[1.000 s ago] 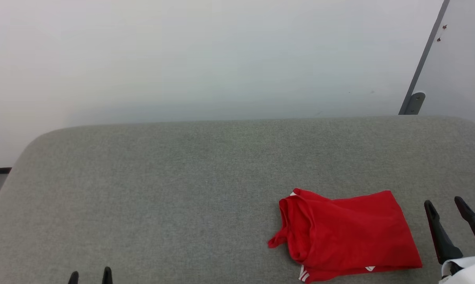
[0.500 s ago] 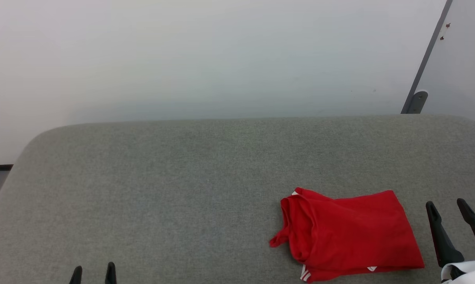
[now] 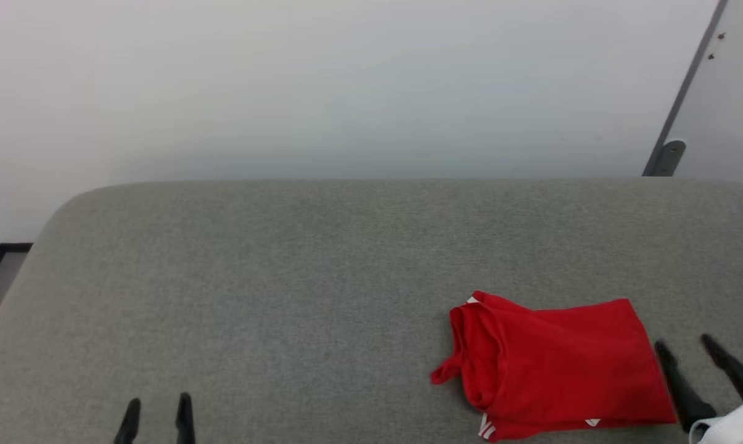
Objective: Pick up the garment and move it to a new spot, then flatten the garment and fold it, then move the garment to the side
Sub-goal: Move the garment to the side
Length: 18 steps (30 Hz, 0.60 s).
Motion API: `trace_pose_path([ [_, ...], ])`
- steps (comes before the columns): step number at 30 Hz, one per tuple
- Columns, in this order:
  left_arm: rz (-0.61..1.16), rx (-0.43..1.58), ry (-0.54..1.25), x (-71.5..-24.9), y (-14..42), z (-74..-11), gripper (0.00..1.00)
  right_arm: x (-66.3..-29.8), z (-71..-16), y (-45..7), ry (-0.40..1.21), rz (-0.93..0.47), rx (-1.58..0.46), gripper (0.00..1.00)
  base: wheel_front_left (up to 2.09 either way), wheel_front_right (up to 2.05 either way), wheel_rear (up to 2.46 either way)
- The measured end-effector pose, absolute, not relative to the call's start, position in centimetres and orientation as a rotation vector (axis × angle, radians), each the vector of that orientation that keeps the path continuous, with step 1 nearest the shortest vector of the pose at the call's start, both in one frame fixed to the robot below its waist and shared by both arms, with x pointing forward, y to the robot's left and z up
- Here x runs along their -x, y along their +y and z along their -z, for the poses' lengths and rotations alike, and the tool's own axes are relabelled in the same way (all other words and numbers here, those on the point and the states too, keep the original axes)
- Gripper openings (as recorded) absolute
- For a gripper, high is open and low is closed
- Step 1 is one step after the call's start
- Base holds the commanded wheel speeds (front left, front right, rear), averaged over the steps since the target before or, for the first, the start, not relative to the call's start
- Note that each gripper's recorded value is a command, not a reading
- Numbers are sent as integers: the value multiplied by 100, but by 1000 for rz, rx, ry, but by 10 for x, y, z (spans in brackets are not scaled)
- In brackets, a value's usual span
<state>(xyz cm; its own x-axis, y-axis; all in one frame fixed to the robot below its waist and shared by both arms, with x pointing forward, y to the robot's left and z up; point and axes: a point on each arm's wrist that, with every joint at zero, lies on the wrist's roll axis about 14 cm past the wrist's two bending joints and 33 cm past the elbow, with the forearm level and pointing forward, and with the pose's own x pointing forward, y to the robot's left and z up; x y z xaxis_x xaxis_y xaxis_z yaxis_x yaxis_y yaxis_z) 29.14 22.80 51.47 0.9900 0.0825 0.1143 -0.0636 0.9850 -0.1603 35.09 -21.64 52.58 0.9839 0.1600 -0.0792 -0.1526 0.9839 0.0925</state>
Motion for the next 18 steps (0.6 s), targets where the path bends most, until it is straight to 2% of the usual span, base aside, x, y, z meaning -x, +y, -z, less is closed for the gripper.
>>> trace_pose_path([
  [9,-37,189,-113,-308,209,-511,100,-363,-470,-221,630,-269,44,100,0,0,0],
  [14,-16,191,-118,-326,201,-514,100,-377,-459,-238,824,-246,61,100,0,0,0],
  [18,-11,200,-97,-339,199,-508,100,-397,-453,-251,888,-204,84,100,0,0,0],
])
